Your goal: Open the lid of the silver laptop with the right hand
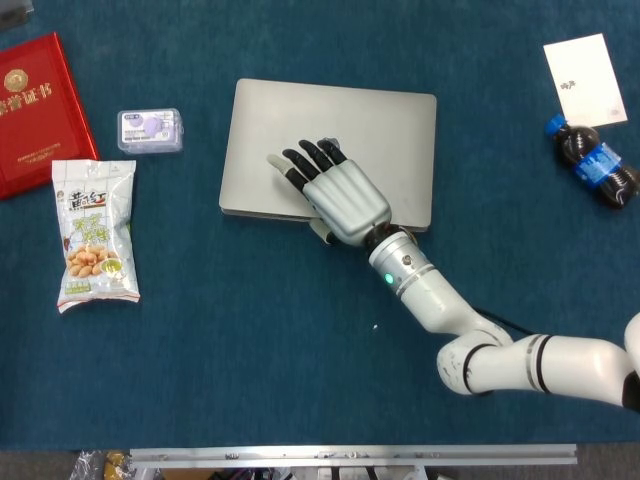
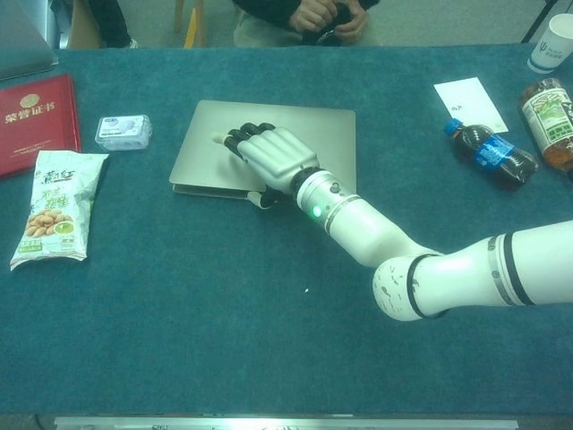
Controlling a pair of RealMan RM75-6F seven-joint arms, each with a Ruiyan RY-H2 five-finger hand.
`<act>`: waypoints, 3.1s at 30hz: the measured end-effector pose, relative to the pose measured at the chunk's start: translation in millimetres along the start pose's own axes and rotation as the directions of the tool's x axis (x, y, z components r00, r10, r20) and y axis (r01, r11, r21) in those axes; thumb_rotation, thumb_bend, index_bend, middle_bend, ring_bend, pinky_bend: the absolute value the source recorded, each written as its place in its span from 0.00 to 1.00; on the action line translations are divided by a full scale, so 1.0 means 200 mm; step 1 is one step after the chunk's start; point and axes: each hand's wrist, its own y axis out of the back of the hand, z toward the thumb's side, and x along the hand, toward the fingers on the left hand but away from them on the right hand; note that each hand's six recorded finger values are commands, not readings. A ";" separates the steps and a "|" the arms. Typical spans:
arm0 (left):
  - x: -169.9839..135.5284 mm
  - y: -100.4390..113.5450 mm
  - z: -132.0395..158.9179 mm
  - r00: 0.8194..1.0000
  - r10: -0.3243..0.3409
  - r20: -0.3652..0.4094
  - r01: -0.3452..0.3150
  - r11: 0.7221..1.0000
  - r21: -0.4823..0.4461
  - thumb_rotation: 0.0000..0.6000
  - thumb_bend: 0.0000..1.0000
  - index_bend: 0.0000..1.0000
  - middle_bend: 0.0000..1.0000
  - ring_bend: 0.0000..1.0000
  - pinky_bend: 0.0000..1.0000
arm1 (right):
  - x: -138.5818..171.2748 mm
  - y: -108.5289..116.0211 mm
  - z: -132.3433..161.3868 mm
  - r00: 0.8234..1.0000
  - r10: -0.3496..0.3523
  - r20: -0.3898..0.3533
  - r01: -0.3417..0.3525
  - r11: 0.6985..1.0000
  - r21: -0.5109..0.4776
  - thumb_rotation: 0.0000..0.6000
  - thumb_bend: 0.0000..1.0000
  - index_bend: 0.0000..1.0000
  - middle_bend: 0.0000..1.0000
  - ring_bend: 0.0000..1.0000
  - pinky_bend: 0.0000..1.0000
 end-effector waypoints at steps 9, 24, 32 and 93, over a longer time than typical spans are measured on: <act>0.00 0.01 -0.01 1.000 0.013 -0.002 -0.013 1.000 -0.009 1.00 0.42 0.33 0.30 0.23 0.25 | 0.00 0.06 0.02 0.999 -0.031 -0.007 0.032 0.999 0.017 1.00 0.48 0.03 0.11 0.02 0.11; 0.00 0.01 0.01 1.000 0.014 0.019 -0.014 1.000 -0.018 1.00 0.42 0.33 0.30 0.23 0.25 | 0.02 0.19 -0.04 0.996 -0.084 0.029 0.083 0.996 0.034 1.00 0.57 0.03 0.11 0.02 0.11; 0.00 0.00 0.03 0.999 0.006 0.036 -0.006 1.000 -0.016 1.00 0.42 0.33 0.30 0.23 0.25 | 0.03 0.25 -0.10 0.993 -0.100 0.061 0.097 0.994 0.047 1.00 0.61 0.03 0.11 0.02 0.13; 0.43 -0.59 0.88 0.732 -0.383 0.563 0.415 0.907 0.077 1.00 0.42 0.24 0.20 0.18 0.21 | 0.00 0.39 -0.16 0.984 -0.145 0.104 0.135 0.986 0.101 1.00 0.62 0.03 0.13 0.02 0.20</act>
